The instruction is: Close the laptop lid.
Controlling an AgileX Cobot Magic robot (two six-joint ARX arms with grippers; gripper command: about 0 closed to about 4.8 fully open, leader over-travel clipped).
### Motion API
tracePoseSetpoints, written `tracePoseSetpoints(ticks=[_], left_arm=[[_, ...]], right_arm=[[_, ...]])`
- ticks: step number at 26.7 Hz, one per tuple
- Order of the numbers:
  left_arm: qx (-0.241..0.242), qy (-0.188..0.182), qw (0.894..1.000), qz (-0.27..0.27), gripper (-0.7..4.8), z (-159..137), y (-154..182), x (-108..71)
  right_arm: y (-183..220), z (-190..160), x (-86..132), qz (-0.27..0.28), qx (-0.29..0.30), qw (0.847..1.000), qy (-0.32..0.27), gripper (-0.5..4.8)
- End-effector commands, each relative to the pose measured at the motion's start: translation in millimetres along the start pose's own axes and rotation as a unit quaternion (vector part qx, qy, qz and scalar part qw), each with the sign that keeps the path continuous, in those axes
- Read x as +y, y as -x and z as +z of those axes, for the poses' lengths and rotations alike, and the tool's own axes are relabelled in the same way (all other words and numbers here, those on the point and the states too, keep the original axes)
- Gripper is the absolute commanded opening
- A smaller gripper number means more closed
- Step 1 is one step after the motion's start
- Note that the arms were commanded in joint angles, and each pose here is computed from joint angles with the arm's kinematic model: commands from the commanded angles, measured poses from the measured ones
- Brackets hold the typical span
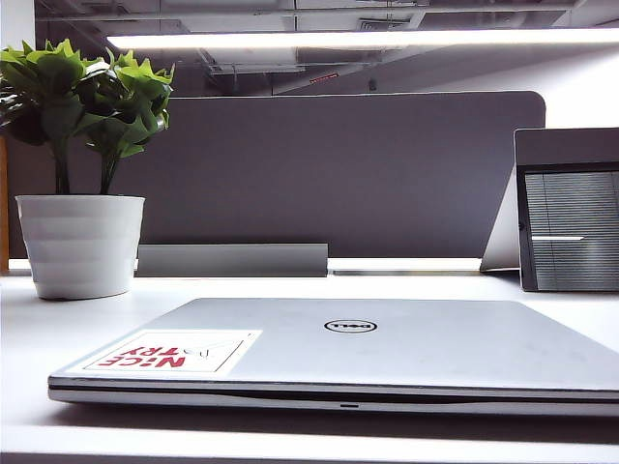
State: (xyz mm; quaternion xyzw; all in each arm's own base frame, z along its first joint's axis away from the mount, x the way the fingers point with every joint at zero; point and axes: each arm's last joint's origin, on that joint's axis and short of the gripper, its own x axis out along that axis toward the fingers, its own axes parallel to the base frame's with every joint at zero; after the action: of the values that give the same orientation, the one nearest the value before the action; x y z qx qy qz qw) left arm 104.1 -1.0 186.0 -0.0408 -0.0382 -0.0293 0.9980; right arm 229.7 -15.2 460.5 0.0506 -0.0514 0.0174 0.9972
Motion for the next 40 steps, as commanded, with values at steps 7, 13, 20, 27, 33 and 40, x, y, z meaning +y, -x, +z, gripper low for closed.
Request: tracePoseSetpoints(ticks=[7, 13, 20, 27, 33, 40], left_arm=[[0.003, 0.035, 0.999, -0.001, -0.05, -12, 7, 0.6], [0.025, 0.036, 0.999, 0.003, -0.05, -17, 8, 0.9], [0.04, 0.039, 0.998, 0.004, -0.05, -20, 8, 1.1], [0.035, 0.039, 0.999, 0.013, -0.05, -19, 8, 1.6], [0.035, 0.039, 0.999, 0.013, -0.05, -19, 8, 1.6], [0.034, 0.039, 0.999, 0.013, -0.05, -19, 8, 1.5]], right_arm=[[2, 4, 1, 0.002, -0.011, 1.0, 0.001, -0.01], [2, 4, 1, 0.002, -0.011, 1.0, 0.001, -0.01], [2, 4, 1, 0.002, -0.011, 1.0, 0.001, -0.01], [2, 4, 1, 0.003, -0.011, 1.0, 0.001, -0.01], [2, 4, 1, 0.003, -0.011, 1.0, 0.001, -0.01], [2, 4, 1, 0.002, -0.011, 1.0, 0.001, -0.01]])
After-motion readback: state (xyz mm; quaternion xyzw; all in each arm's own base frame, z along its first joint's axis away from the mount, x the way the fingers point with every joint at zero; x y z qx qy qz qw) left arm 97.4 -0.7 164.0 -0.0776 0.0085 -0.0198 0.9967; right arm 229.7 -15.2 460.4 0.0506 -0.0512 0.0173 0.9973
